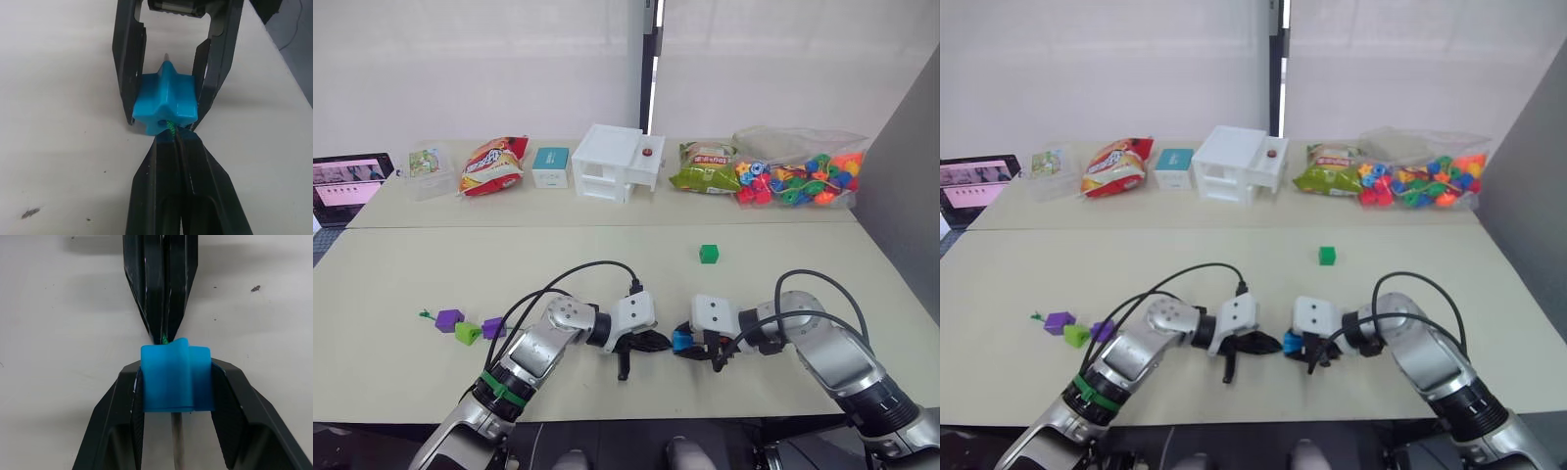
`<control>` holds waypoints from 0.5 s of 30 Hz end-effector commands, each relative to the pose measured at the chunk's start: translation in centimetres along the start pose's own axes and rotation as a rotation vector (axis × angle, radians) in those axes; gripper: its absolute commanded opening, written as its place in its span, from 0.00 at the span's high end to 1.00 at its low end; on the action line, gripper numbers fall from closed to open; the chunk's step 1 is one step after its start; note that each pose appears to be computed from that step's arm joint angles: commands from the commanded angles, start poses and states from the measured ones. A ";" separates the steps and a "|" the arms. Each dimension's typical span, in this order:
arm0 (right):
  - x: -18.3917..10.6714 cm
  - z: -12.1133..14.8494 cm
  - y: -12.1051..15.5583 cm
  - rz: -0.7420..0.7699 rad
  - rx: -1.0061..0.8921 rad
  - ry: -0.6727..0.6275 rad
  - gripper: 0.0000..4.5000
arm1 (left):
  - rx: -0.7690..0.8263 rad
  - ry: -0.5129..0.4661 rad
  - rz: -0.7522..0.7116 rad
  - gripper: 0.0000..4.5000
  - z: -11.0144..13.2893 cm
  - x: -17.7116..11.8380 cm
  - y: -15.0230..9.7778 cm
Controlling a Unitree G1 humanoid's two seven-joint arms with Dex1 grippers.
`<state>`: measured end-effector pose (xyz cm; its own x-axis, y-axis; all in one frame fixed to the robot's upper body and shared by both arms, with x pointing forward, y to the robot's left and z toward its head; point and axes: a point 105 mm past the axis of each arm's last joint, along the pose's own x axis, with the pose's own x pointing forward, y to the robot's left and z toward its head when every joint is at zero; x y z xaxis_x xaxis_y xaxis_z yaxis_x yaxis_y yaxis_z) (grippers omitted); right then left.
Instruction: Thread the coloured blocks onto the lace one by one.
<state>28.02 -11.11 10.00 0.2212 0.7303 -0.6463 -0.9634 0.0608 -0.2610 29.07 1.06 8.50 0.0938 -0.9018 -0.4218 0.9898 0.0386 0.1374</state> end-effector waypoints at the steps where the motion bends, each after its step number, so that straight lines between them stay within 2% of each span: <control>1: -0.2 1.0 -0.1 -0.005 -0.025 -0.031 0.70 | 0.061 -0.017 0.001 1.00 1.3 0.7 0.3; 3: -0.2 1.0 -0.2 -0.007 -0.024 -0.030 0.70 | 0.052 -0.028 -0.004 1.00 1.5 0.6 0.2; 7: -0.2 0.9 -0.4 -0.025 -0.008 -0.023 0.70 | 0.028 -0.071 -0.017 0.76 2.1 0.1 -0.1; 8: -0.2 1.0 -0.6 -0.043 0.002 -0.033 0.52 | 0.021 -0.085 -0.023 0.66 2.4 -0.2 -0.1; 10: -0.4 1.2 -0.5 -0.050 0.015 -0.049 0.40 | 0.016 -0.092 -0.033 0.53 2.7 -0.6 -0.3; 15: -1.4 1.1 -0.5 -0.091 0.038 -0.055 0.02 | 0.042 -0.076 -0.008 0.17 2.9 -1.1 0.0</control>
<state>27.86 -11.03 10.46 0.2624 0.7501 -0.6071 -0.9595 0.1361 -0.2466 28.70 0.98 10.40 0.0701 -0.9245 -0.3748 0.9911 0.0220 0.1313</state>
